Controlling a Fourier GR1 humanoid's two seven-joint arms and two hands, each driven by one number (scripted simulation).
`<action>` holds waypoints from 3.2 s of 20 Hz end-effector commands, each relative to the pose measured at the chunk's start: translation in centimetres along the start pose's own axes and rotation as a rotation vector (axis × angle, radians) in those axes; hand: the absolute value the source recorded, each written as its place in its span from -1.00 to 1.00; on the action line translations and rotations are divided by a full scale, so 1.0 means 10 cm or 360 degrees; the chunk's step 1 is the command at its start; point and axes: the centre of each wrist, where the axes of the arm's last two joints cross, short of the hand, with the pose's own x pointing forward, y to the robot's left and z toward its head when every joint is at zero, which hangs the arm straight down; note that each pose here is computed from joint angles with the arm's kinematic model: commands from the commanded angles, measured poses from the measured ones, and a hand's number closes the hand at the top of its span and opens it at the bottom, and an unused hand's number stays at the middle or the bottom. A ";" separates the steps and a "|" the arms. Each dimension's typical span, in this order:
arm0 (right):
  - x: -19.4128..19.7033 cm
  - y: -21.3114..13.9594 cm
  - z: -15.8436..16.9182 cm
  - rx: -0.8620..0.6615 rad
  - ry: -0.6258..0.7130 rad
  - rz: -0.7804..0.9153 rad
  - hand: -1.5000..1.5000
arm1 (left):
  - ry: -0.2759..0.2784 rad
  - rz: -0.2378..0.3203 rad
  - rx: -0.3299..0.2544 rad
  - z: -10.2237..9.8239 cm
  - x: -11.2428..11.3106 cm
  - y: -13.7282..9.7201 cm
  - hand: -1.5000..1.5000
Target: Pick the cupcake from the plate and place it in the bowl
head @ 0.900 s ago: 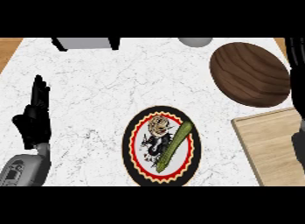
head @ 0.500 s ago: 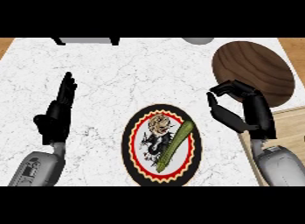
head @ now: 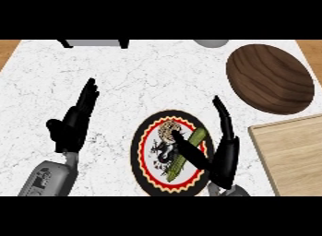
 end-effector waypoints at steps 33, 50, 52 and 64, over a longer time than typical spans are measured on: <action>0.68 0.47 0.24 0.0245 0.0853 0.0522 -1.00 | 0.0019 0.0028 -0.0058 0.21 0.20 -0.03 0.00; 0.44 0.58 0.39 0.0204 0.0838 0.0240 -1.00 | -0.0007 0.0006 -0.0037 0.06 0.13 -0.09 0.00; 0.50 0.58 0.37 0.0206 0.0832 0.0196 -1.00 | 0.0000 0.0029 -0.0038 0.18 0.08 -0.16 0.00; 0.01 0.72 0.41 0.0148 0.0929 0.0327 -1.00 | 0.0027 0.0032 -0.0042 0.12 0.21 0.03 0.00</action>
